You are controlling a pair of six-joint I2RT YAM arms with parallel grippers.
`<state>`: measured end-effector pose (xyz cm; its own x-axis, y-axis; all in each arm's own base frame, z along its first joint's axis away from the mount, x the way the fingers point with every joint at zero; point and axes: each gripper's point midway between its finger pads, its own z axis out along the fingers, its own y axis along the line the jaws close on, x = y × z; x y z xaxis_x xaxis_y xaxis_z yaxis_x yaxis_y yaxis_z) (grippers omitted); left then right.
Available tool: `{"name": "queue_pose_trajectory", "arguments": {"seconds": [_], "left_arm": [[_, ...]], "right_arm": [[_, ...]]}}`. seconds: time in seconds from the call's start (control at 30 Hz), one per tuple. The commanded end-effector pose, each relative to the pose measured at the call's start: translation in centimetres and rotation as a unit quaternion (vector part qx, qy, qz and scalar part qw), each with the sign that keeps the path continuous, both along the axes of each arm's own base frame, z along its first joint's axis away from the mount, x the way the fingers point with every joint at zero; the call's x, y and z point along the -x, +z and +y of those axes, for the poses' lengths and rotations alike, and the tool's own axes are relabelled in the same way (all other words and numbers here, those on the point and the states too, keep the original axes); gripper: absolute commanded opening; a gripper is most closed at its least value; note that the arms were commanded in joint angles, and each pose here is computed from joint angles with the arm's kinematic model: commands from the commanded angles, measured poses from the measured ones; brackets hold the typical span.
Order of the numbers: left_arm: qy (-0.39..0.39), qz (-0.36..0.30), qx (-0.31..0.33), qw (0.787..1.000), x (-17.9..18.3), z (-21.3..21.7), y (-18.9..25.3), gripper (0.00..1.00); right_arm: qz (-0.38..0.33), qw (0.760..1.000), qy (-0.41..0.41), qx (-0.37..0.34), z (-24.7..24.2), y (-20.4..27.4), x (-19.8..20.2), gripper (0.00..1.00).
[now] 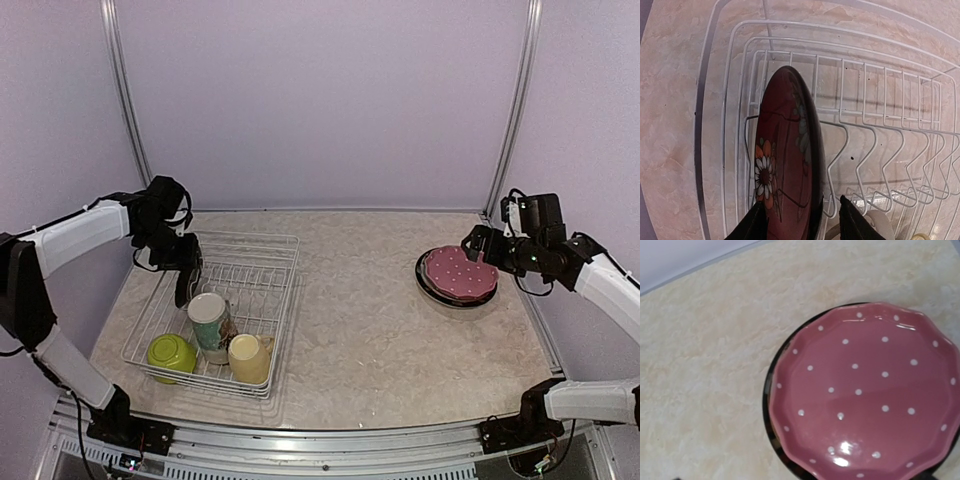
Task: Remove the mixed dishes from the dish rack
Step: Grab the plate from the dish rack.
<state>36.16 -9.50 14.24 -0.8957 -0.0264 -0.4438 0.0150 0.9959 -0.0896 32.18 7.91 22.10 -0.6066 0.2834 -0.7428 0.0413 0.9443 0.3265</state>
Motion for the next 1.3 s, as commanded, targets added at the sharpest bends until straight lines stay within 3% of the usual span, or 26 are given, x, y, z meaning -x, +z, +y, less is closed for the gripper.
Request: {"name": "queue_pose_trajectory", "arguments": {"seconds": [0.0,0.17,0.4,0.67,1.27], "left_arm": [[-0.011,0.011,-0.016,1.0,-0.1,-0.2,-0.1,0.46],[-0.011,0.027,-0.022,0.999,-0.2,-0.1,-0.8,0.38],[-0.014,0.032,-0.026,0.999,-0.2,-0.2,-0.9,0.2],[-0.014,0.013,-0.031,0.999,-0.3,0.0,0.1,0.08],[-0.011,-0.078,0.013,0.997,-0.3,0.3,5.2,0.02]], "right_arm": [[0.006,1.0,0.007,-0.013,0.4,-0.9,-0.2,1.0],[0.011,1.0,0.006,-0.019,0.5,-1.4,0.0,1.0],[0.01,1.0,0.007,-0.023,0.6,-1.4,0.0,1.0],[0.011,1.0,0.006,-0.024,0.6,-1.5,0.2,1.0],[0.016,0.999,0.011,-0.038,1.1,-1.6,-0.1,1.0]]}}
